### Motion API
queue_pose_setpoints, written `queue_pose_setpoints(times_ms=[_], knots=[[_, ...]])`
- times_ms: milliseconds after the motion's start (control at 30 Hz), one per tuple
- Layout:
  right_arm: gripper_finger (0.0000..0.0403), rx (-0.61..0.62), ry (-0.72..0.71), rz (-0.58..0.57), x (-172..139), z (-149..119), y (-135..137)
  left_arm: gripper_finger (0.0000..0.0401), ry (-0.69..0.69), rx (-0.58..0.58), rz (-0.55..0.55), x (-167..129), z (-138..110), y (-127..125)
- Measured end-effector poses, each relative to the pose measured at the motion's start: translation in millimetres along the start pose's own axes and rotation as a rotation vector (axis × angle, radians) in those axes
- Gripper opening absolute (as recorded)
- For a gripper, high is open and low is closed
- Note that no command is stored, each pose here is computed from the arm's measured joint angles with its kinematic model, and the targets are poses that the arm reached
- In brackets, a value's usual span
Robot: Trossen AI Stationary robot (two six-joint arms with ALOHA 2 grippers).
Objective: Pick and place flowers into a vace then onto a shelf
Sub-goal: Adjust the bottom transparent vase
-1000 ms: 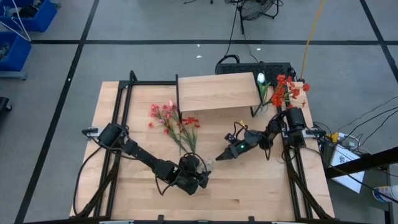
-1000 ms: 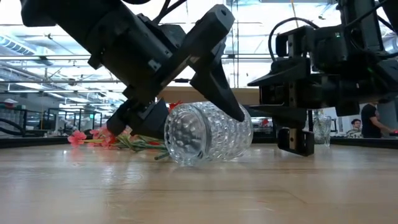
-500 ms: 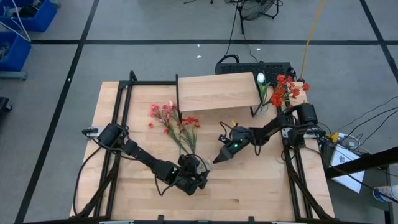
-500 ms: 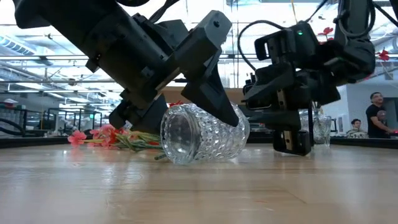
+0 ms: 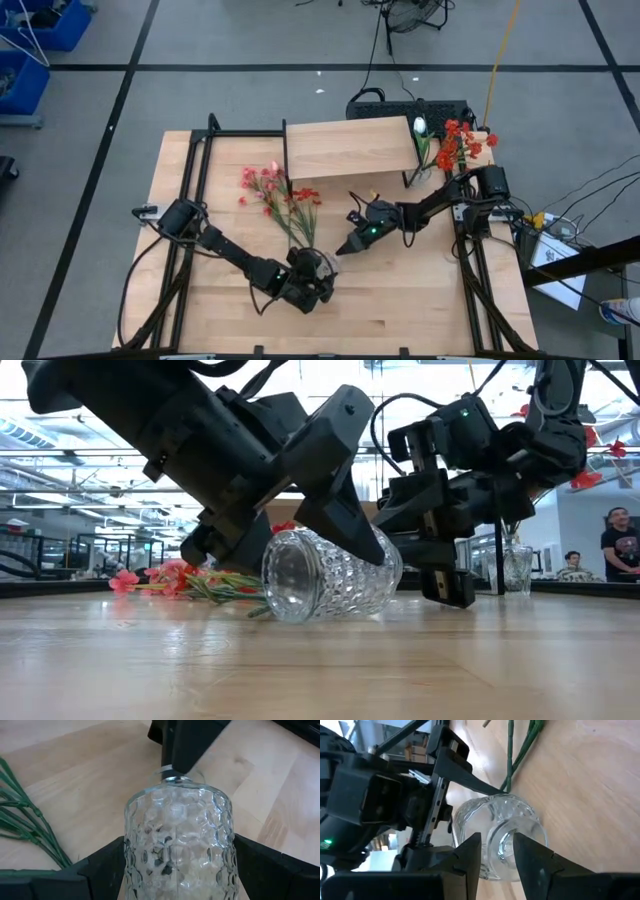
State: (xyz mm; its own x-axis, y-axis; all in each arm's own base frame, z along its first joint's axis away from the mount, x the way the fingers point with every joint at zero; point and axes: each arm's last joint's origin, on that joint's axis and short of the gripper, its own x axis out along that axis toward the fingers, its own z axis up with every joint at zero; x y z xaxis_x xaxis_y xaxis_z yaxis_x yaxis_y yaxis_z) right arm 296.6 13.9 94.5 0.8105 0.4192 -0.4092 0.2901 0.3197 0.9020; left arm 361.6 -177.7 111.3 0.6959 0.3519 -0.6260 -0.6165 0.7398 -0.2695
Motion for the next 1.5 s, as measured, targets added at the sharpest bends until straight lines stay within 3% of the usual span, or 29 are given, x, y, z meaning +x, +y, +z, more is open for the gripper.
queue_pose_setpoints(times_ms=[200, 533, 800, 967, 1100, 1200, 1500], knots=[[0.0099, -0.033, 0.102, 0.087, 5.5, -4.5, 11.2, 0.0324, -0.023, 0.004, 0.012, 1.1, 2.0, 0.8], [0.0031, -0.092, 0.125, 0.137, 15.7, -2.3, 34.4, 0.0324, -0.046, 0.026, 0.005, 3.0, 8.5, 0.2], [0.0031, -0.256, 0.094, 0.006, -9.3, -4.1, 62.7, 0.0388, 0.001, -0.035, -0.009, 14.4, 14.3, 4.9], [0.003, -0.281, 0.064, -0.028, -30.1, -6.4, 78.9, 0.0372, 0.023, -0.081, -0.056, 18.6, 21.8, 4.1], [0.003, -0.298, 0.066, -0.143, -46.7, -10.2, 82.1, 0.0359, 0.075, -0.094, -0.095, 23.2, 26.2, 5.3], [0.003, -0.325, 0.092, -0.292, -61.0, -15.4, 80.1, 0.0353, 0.138, -0.09, -0.158, 24.1, 27.2, 3.2], [0.003, -0.538, 0.14, -0.668, -85.4, -19.9, 104.4, 0.035, 0.228, -0.118, -0.343, 19.5, 38.2, -6.6]])
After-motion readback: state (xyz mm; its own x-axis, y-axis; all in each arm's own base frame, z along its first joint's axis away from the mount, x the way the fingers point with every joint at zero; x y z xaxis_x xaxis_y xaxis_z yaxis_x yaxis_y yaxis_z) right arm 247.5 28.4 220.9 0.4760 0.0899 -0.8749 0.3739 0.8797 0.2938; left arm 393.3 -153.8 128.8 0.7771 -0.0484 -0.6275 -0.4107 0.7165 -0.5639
